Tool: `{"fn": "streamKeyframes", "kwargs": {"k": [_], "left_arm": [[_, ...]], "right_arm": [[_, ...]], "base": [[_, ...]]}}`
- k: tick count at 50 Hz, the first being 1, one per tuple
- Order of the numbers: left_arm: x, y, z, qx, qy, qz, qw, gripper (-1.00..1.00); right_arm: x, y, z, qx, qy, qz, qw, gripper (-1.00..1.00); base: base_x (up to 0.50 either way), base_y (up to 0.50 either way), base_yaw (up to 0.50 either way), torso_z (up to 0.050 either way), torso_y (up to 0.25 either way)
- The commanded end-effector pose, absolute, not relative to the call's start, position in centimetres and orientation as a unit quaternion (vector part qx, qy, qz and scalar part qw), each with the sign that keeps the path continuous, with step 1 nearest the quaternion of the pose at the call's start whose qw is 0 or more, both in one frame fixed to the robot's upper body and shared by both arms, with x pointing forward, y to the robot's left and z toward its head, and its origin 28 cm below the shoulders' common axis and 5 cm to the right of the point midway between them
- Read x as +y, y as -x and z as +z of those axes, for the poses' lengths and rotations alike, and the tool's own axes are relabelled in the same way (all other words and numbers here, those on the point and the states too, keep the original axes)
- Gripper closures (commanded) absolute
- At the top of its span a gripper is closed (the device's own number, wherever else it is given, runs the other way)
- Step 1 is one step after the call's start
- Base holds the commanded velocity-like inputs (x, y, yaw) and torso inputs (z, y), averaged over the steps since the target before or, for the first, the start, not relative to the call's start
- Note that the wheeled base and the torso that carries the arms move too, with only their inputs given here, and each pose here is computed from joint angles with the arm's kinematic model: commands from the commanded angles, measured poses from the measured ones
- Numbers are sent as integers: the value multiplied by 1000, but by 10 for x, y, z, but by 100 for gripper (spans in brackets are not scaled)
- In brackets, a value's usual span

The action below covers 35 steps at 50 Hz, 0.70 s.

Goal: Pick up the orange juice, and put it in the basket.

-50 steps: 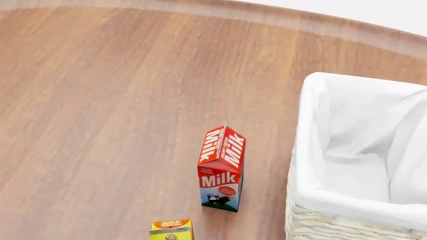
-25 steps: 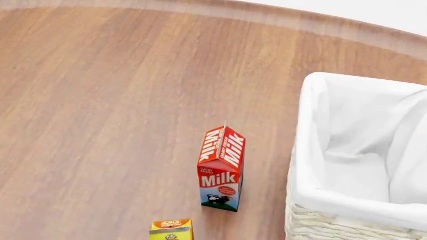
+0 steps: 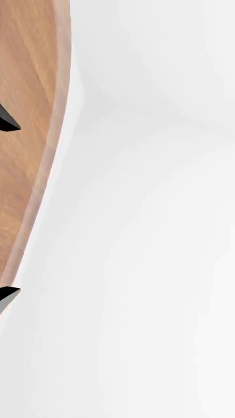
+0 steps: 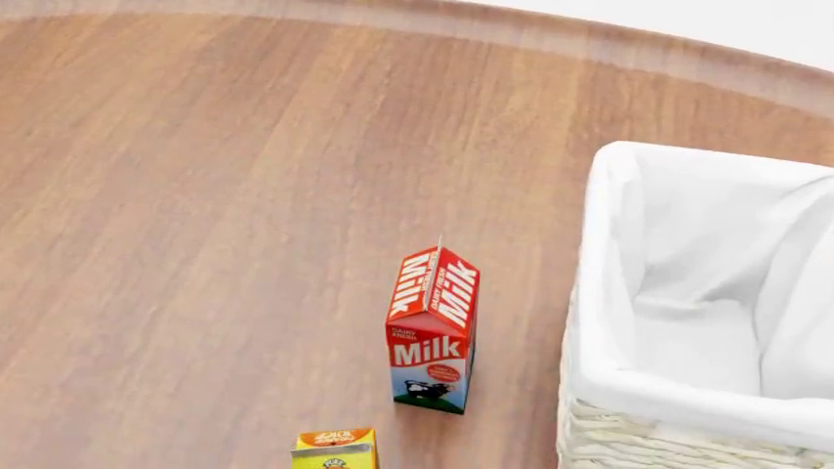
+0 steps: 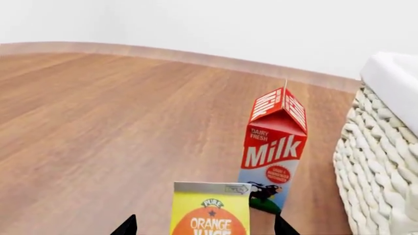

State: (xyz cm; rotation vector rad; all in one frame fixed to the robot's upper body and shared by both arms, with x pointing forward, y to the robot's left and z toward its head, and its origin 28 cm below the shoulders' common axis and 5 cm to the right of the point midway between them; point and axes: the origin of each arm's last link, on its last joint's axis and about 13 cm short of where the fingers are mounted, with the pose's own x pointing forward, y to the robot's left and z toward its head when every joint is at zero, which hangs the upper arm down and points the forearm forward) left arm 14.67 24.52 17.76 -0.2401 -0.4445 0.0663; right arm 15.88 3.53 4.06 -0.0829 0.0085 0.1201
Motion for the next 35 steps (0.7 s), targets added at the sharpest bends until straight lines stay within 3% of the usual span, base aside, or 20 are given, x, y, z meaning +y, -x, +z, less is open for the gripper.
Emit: {"fn": "streamKeyframes", "kwargs": {"k": [1, 35], "left_arm": [[246, -147, 177, -220, 119, 35, 968, -100], [246, -148, 175, -218, 117, 35, 968, -100]], "right_arm": [[35, -166, 37, 12, 41, 58, 997, -100], [35, -189, 20, 37, 44, 51, 997, -100]], "base": [[0, 0, 0, 0, 0], [0, 0, 0, 0, 0]]}}
